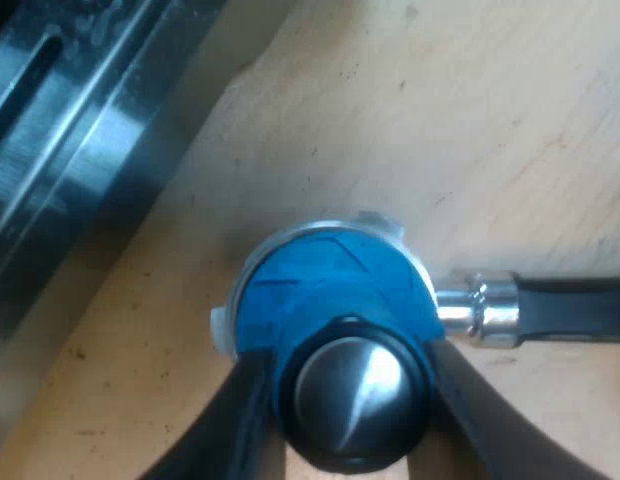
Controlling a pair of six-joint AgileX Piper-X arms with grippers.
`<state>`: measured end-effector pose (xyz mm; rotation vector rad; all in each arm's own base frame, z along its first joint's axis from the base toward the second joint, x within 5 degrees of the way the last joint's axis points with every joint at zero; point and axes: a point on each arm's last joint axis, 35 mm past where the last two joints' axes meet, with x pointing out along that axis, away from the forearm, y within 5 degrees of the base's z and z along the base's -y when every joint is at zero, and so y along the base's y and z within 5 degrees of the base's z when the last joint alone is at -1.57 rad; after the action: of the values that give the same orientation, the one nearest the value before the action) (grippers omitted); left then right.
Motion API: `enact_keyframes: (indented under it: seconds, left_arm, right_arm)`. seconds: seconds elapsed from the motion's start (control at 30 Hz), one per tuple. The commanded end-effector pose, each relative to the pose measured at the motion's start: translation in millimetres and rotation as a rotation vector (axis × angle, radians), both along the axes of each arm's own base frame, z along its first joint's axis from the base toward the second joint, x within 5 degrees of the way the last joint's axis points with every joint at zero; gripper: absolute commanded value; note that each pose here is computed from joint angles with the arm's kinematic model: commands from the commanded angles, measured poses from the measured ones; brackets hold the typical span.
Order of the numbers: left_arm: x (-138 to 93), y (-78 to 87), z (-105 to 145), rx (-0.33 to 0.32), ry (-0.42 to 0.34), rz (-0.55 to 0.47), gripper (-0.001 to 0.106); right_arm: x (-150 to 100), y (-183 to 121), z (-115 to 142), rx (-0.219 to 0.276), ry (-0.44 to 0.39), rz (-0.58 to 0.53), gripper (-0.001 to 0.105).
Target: Grind coffee beans and then tamp
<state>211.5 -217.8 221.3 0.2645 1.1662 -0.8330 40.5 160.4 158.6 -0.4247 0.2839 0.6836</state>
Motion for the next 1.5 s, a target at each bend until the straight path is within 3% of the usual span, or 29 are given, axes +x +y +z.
enact_keyframes:
  seconds: [0.03, 0.47, 0.63, 0.77, 0.87, 1.0, 1.23, 1.4, 1.5]
  left_arm:
    - [3, -3.1, -1, 0.008, -0.016, 0.007, 0.000]
    - [7, -6.8, -10, 0.013, -0.009, 0.006, 0.000]
    - [7, -7.0, -22, 0.044, 0.023, 0.006, 0.000]
    - [3, -4.3, -40, 0.095, 0.105, -0.003, 0.000]
    - [3, -4.1, -42, 0.100, 0.110, -0.003, 0.000]
    - [5, -5.6, -29, 0.070, 0.079, -0.003, 0.000]
    - [5, -5.2, 17, -0.021, -0.022, -0.001, 0.000]
    - [-1, 2.4, 32, 0.001, -0.062, 0.020, 0.000]
    - [-5, 14.2, 43, 0.010, -0.060, 0.041, 0.000]
  right_arm:
    - [0, 0, 1, 0.005, -0.008, -0.002, 0.058]
    - [0, 0, 1, 0.005, -0.008, -0.002, 0.058]
    - [0, 0, 1, 0.005, -0.008, -0.002, 0.058]
    - [0, 0, 1, 0.005, -0.010, -0.005, 0.058]
    - [0, 0, 1, 0.005, -0.012, -0.009, 0.058]
    - [0, 0, 1, 0.005, -0.012, -0.009, 0.058]
    - [0, 0, 1, -0.007, -0.019, -0.001, 0.058]
    - [0, 3, 6, 0.002, -0.020, 0.013, 0.058]
    - [-1, 9, 13, -0.002, -0.012, 0.087, 0.058]
